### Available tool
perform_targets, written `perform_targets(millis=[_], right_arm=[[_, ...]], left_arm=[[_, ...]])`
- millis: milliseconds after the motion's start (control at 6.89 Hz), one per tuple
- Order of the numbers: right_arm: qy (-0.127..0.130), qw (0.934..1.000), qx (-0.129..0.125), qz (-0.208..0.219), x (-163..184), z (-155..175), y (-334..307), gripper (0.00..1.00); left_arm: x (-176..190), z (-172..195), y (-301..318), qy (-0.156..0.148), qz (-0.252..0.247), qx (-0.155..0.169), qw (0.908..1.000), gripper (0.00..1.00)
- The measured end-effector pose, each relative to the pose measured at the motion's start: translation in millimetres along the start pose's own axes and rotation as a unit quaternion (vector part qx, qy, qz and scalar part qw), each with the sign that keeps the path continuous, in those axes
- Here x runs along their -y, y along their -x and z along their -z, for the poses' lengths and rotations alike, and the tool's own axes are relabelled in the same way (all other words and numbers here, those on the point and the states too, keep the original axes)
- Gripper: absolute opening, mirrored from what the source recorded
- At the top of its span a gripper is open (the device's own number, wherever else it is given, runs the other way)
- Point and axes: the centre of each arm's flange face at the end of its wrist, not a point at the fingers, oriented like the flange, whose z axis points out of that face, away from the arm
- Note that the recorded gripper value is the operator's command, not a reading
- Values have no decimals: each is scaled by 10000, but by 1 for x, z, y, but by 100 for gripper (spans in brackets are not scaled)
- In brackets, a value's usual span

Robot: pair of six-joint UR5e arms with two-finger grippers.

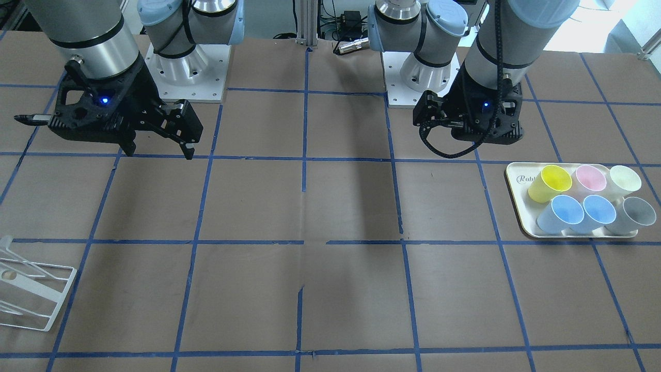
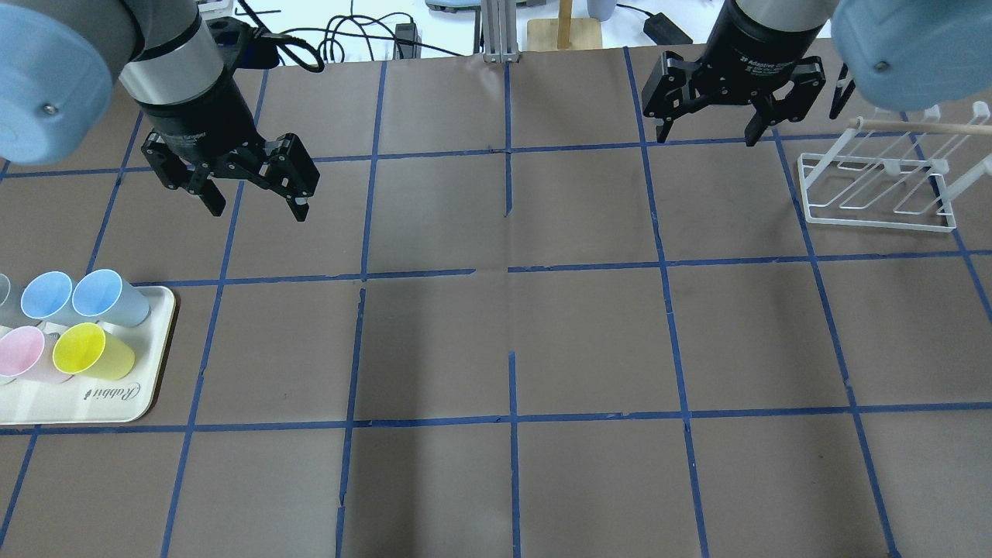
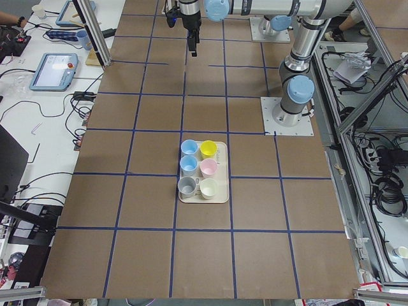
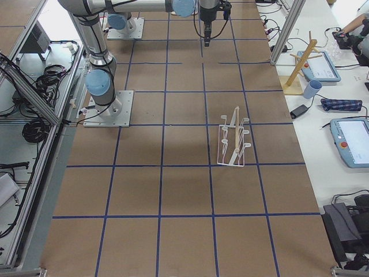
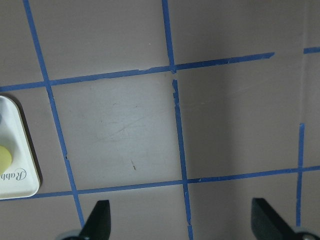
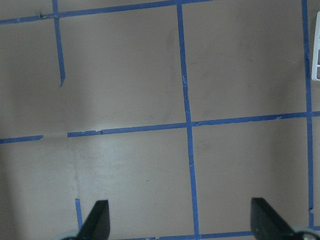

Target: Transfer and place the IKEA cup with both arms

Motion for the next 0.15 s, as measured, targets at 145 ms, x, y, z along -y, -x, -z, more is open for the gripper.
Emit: perform_targets(millis=[145], right_arm=[[0, 10000, 0, 2, 0, 0, 0, 100]], left_arm=[[-1, 0, 10, -45, 28, -19, 10000, 100]])
